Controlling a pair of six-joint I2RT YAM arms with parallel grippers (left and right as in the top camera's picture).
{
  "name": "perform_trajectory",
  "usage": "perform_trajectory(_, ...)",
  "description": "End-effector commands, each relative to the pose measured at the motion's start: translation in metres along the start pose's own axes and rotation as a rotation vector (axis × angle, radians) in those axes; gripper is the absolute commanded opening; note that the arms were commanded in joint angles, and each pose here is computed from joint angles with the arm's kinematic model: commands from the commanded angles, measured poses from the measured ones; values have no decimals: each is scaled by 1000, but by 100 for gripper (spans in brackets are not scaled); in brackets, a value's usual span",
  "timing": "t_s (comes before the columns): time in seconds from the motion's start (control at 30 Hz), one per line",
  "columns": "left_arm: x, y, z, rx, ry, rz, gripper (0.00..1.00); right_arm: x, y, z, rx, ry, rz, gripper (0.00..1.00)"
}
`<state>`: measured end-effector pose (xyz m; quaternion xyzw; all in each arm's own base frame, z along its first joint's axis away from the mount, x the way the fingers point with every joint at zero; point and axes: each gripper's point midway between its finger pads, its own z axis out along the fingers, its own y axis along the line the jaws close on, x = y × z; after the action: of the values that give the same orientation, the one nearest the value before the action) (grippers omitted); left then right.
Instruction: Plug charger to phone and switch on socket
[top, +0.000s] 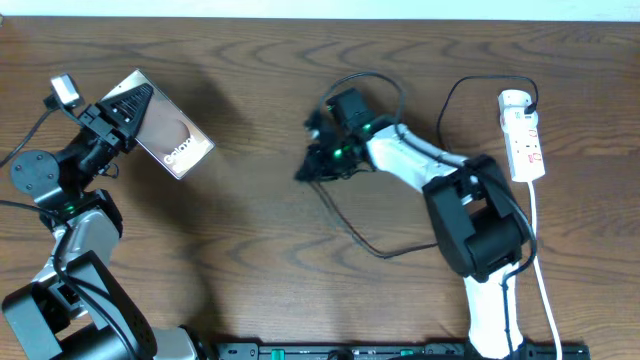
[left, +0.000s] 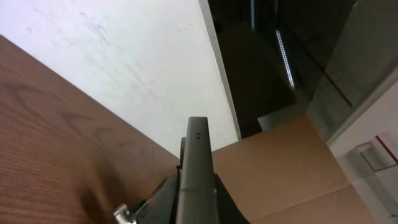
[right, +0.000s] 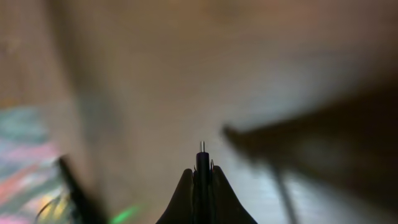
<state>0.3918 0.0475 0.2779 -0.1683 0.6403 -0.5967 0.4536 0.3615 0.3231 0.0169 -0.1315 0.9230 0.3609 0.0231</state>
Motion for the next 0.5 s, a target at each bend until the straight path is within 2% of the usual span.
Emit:
perform_trajectory(0.0,-2,-10,-1,13,6,29,7,-14,-65,-31,250,-71,70,1)
perform_trajectory(0.2,-1,-10,-1,14,11,41,7,13,-142,-77,539,-13,241,1)
perform_trajectory(0.47,2,-10,-1,15,28,47,7,27,-165,-94,680,17,269,1)
